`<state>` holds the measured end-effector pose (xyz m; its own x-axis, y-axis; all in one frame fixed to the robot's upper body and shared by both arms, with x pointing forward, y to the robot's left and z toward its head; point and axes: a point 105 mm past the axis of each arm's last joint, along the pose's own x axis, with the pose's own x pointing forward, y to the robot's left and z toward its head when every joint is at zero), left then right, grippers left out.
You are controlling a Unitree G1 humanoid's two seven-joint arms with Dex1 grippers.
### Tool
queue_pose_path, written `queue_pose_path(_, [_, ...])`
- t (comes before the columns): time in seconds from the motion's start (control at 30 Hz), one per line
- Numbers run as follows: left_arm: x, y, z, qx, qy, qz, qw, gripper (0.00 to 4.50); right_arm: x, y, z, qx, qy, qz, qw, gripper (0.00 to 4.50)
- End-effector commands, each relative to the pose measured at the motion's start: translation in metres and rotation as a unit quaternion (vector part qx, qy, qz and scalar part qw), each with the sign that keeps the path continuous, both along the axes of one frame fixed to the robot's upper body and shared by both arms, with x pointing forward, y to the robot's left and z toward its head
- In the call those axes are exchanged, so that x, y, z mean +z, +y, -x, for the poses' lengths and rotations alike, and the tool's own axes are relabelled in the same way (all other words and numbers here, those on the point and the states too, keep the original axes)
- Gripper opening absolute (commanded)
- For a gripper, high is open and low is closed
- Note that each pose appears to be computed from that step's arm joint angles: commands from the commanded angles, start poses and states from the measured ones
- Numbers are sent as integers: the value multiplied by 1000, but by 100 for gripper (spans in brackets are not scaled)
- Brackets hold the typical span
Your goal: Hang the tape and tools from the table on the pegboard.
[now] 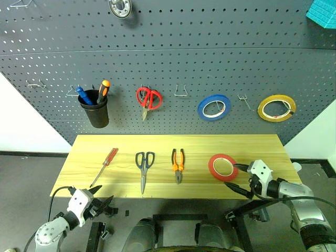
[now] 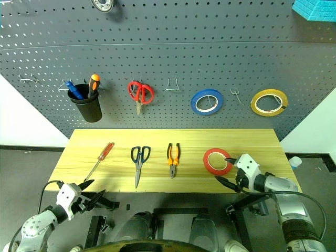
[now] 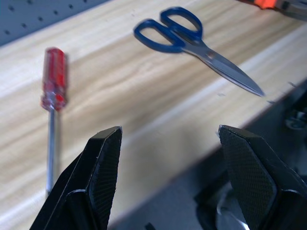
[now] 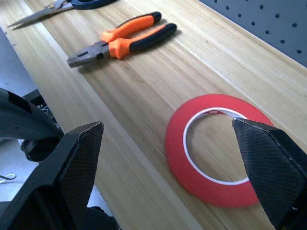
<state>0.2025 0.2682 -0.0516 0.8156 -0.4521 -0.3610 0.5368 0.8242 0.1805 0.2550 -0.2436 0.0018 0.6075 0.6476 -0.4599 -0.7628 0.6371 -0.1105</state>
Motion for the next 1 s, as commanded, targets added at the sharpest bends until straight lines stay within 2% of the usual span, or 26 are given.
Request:
queue_pose_path(0.03, [7,0,-7,-7,-19,-20,1000,337,16,1,-6,-2,-25,4,1000,450])
queue_pose_path(0.43, [25,-13,-10,-35,-33,19,999,337,19,-15,-10,-2,-2,8,1000,450])
queue_pose_path(1.0, [33,-22,-8,-47,-25,25,998,337,-17,-9,-3,2,16,4,1000,450])
